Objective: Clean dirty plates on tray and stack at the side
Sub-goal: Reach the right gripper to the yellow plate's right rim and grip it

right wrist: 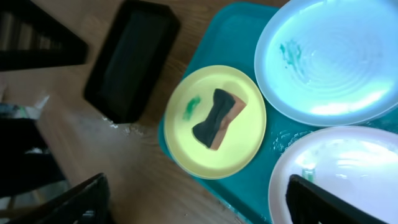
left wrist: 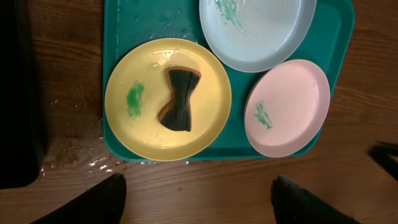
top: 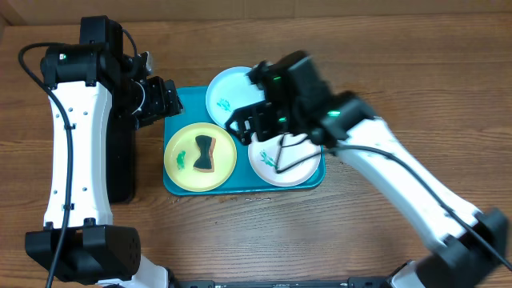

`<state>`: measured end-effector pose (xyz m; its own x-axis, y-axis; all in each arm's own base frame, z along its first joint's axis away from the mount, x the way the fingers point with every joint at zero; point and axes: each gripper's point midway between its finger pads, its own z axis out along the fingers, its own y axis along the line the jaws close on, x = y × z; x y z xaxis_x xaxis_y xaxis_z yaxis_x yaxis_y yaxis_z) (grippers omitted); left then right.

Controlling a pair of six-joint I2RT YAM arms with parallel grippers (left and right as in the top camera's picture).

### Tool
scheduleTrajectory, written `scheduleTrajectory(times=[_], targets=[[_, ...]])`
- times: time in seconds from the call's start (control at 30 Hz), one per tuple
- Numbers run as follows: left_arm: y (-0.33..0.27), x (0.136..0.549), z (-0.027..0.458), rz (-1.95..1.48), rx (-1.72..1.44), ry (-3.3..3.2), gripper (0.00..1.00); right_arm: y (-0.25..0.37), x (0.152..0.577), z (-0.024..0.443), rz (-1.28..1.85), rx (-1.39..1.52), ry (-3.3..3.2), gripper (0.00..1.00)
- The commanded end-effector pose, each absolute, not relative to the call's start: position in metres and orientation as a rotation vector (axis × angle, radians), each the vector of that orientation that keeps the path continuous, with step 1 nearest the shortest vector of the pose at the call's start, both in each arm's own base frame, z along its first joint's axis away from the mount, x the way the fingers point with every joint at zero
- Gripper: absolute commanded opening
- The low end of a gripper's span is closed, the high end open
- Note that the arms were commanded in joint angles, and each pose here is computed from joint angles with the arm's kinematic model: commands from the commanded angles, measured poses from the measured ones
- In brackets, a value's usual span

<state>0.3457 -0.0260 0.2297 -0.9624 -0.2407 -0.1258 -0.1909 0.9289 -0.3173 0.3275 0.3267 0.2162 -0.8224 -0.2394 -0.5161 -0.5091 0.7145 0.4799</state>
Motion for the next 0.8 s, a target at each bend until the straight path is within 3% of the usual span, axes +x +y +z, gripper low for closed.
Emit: scheduleTrajectory(times=[0.0,0.07,0.13,0.17,0.2,0.27,0.3,0.77], targets=[[-0.028,0.346,0.228,-0.454,-0.309,2.932,0.75,0.333,0.351,0.184,0.759,-0.503,2.542,0.76],[-0.028,0.346,0.228,-0.454,-0.309,2.932,0.84,0.338,0.358,0.159,0.758,-0.434,2.603,0.58],[-0.028,0.346,0.228,-0.453,-0.309,2.932,0.98,0.343,0.359,0.14,0.749,-0.443,2.635,0.58],[-0.028,0.346,0.228,-0.454,-0.309,2.932,1.0,0.347,0.359,0.129,0.744,-0.468,2.645,0.58],[-0.028,0.346,0.228,-0.454,-0.309,2.932,1.0,0.35,0.359,0.122,0.738,-0.488,2.648,0.58],[-0.028,0.349,0.228,-0.454,-0.305,2.921,0.76,0.358,0.357,0.106,0.73,-0.53,2.654,0.59],[-0.028,0.351,0.228,-0.453,-0.303,2.915,0.72,0.362,0.356,0.099,0.73,-0.54,2.66,0.59],[-0.035,0.353,0.229,-0.455,-0.268,2.911,0.76,0.371,0.355,0.048,0.652,-0.479,2.741,0.55]])
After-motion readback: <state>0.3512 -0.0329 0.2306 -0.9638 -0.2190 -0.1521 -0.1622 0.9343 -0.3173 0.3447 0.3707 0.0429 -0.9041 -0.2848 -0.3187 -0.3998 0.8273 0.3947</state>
